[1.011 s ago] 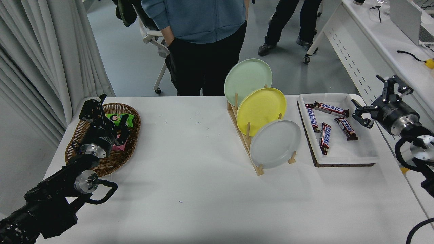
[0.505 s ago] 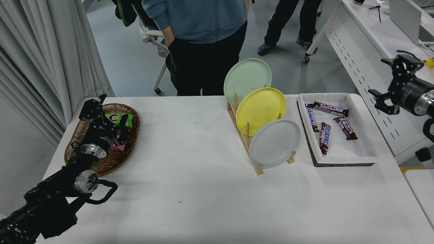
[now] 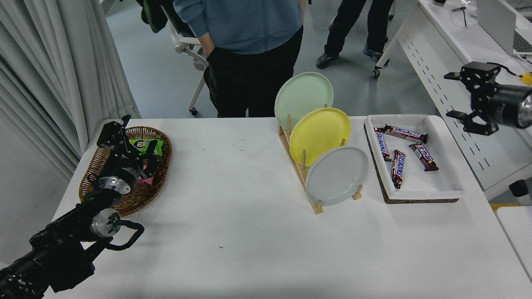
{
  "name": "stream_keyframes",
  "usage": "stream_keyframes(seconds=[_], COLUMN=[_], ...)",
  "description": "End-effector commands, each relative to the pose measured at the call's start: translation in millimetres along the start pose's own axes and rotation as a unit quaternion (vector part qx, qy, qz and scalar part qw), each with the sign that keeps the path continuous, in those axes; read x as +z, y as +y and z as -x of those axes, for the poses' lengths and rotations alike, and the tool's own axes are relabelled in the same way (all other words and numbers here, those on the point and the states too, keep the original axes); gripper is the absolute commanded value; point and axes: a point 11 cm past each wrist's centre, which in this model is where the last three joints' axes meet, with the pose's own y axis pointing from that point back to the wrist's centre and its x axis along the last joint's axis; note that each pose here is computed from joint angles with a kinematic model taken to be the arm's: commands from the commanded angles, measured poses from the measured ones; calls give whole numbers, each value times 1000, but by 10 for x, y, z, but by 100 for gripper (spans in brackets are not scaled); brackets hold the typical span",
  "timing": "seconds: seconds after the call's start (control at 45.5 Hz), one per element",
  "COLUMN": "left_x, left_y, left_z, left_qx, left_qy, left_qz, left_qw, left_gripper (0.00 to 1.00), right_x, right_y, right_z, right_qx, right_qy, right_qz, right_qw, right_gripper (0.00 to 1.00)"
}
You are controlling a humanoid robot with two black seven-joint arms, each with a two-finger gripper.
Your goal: Place the plate on the table
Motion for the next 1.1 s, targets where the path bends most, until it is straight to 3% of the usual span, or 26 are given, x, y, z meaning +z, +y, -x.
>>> stream_keyframes(seconds=[0.0, 0.44, 0.725, 0.923, 1.077], left_x=[-1, -1, -1, -1, -1], left_y=[0, 0, 0, 0, 0], left_z=[0, 0, 0, 0, 0], left_qx=[0, 0, 0, 0, 0], left_qy=[0, 0, 0, 0, 0], left_qz=[0, 0, 0, 0, 0], left_qw=[1000, 1000, 1000, 1000, 1000], left_gripper=[100, 100, 100, 100, 100], right_x=[-83, -105, -83, -3, 101], right_y=[-60, -413, -390, -549, -608], right_z=[404, 1156, 1303, 1262, 1410], right_qx=[-118, -211, -236, -143, -121], right_qy=[23, 19, 11, 3, -35], right_qz=[17, 11, 10, 11, 13], right_qw=[993, 977, 972, 990, 992], right_gripper=[99, 99, 99, 99, 99])
